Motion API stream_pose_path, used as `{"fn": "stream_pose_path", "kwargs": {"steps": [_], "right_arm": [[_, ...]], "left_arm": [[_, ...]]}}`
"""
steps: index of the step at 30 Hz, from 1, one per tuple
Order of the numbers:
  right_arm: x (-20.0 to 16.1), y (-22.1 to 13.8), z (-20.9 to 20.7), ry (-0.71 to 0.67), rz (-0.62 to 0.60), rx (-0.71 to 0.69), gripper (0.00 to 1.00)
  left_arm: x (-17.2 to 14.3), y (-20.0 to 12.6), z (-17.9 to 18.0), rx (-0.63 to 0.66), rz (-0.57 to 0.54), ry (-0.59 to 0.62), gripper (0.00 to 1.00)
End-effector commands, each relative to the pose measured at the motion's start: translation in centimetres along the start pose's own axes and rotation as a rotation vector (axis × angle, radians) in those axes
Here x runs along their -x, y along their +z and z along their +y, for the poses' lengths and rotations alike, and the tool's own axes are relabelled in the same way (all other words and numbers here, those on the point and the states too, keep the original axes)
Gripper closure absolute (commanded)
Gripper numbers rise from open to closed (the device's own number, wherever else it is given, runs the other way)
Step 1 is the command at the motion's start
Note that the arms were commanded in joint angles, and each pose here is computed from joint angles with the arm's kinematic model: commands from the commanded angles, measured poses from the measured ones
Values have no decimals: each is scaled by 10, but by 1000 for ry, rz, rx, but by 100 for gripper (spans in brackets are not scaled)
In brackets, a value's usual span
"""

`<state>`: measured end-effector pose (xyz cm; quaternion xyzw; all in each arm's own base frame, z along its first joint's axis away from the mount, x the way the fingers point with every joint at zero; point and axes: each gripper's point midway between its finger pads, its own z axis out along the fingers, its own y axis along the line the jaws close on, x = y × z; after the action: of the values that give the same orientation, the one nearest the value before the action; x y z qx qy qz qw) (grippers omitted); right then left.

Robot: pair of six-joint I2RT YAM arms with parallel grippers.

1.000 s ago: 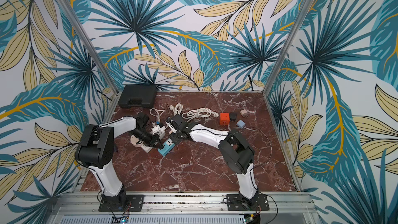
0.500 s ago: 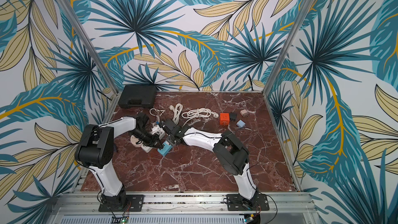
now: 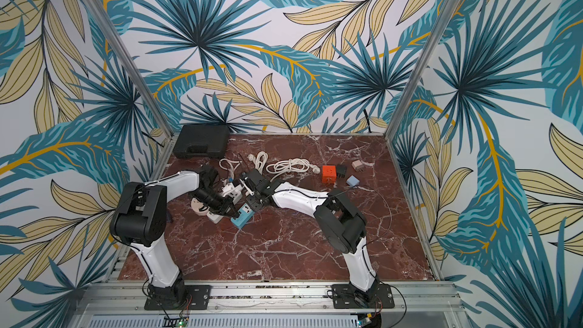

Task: Pull the plug off the socket
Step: Remove the plug from the socket.

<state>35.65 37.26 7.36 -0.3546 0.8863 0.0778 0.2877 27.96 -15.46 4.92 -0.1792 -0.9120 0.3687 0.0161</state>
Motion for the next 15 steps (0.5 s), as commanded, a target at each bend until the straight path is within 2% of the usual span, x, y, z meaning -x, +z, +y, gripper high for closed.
{"fn": "stream_pose_path", "kwargs": {"steps": [1, 7, 15], "right_arm": [[33, -26, 23, 49, -90, 120, 98], [26, -22, 14, 3, -65, 37, 98], [13, -8, 19, -140, -28, -102, 98]], "left_arm": [[2, 9, 33, 124, 21, 26, 100], [2, 9, 33, 122, 20, 25, 100], [2, 9, 33, 124, 20, 25, 100]]}}
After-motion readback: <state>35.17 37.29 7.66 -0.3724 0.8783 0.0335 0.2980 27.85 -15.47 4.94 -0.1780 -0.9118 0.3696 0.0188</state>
